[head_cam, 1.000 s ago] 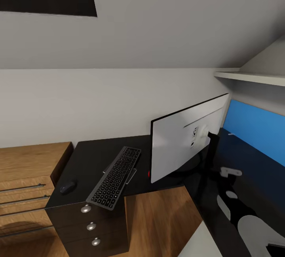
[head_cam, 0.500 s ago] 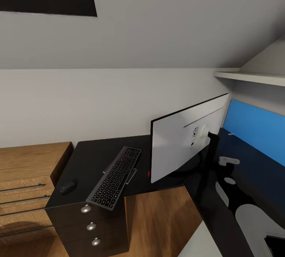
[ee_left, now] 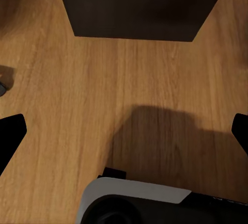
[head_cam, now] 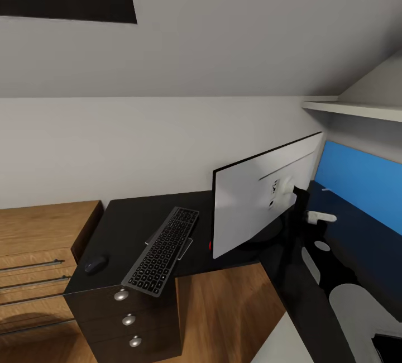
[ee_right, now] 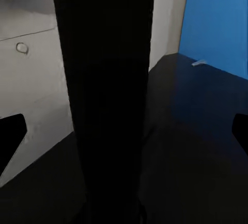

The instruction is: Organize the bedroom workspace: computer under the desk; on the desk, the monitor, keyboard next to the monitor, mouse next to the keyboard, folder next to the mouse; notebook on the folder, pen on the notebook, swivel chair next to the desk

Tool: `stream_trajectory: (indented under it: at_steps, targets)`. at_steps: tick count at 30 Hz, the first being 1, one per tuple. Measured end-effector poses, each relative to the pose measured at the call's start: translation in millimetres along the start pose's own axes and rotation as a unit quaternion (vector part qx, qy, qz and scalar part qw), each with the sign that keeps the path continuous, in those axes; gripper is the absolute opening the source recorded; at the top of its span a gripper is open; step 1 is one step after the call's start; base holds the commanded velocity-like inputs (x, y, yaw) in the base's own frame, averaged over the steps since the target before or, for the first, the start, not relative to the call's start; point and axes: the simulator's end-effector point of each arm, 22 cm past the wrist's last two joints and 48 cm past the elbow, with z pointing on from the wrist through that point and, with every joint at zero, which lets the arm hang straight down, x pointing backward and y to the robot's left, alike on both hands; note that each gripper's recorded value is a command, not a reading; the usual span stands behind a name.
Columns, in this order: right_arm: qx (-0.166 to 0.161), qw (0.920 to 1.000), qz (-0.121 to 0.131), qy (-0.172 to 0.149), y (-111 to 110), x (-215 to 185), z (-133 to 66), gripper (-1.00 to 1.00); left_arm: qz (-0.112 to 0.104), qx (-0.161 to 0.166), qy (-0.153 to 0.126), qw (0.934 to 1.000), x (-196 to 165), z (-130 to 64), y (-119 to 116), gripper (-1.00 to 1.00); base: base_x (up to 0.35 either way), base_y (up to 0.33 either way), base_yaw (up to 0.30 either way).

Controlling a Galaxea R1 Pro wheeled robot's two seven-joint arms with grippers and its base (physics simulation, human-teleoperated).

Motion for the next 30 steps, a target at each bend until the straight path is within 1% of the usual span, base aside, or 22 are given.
stream_trajectory:
  at_steps: [1, 2, 3, 5, 8, 14, 24, 30]
  targets:
    - [-0.002, 1.0, 0.001, 0.0, 3, 0, -0.5, 1.0, 0.0, 0.0, 0.0, 1.0, 0, 0.0, 0, 1.0, 0.0, 0.0, 0.0]
    - [-0.008, 1.0, 0.003, 0.0, 13, 1, -2.1, 1.0, 0.0, 0.0, 0.002, 1.0, 2, -0.6, 1, 1.0, 0.0, 0.0, 0.0]
    - [-0.011, 0.9999, 0.005, 0.0, 19, 2, -3.0, 1.0, 0.001, -0.001, 0.005, 1.0, 4, -1.3, 1, 1.0, 0.0, 0.0, 0.0]
    - [-0.015, 0.9999, 0.005, 0.0, 24, 2, -4.0, 1.0, 0.001, -0.002, 0.009, 1.0, 7, -2.5, 2, 1.0, 0.0, 0.0, 0.0]
    - [-0.018, 0.9998, 0.002, -0.001, 28, 1, -4.5, 1.0, 0.002, -0.002, 0.011, 0.9999, 9, -3.1, 3, 1.0, 0.0, 0.0, 0.0]
    - [-0.02, 0.9997, -0.013, -0.005, 27, 0, -4.1, 1.0, 0.002, -0.003, 0.012, 0.9999, 11, -3.5, 3, 1.0, 0.0, 0.0, 0.0]
    - [-0.016, 0.9997, -0.016, -0.008, 20, -3, -3.0, 1.0, 0.002, -0.003, 0.013, 0.9999, 11, -3.8, 3, 1.0, 0.0, 0.0, 0.0]
    - [-0.016, 0.9995, -0.013, -0.024, 20, -10, -3.3, 1.0, 0.002, -0.003, 0.013, 0.9999, 11, -3.8, 3, 1.0, 0.0, 0.0, 0.0]
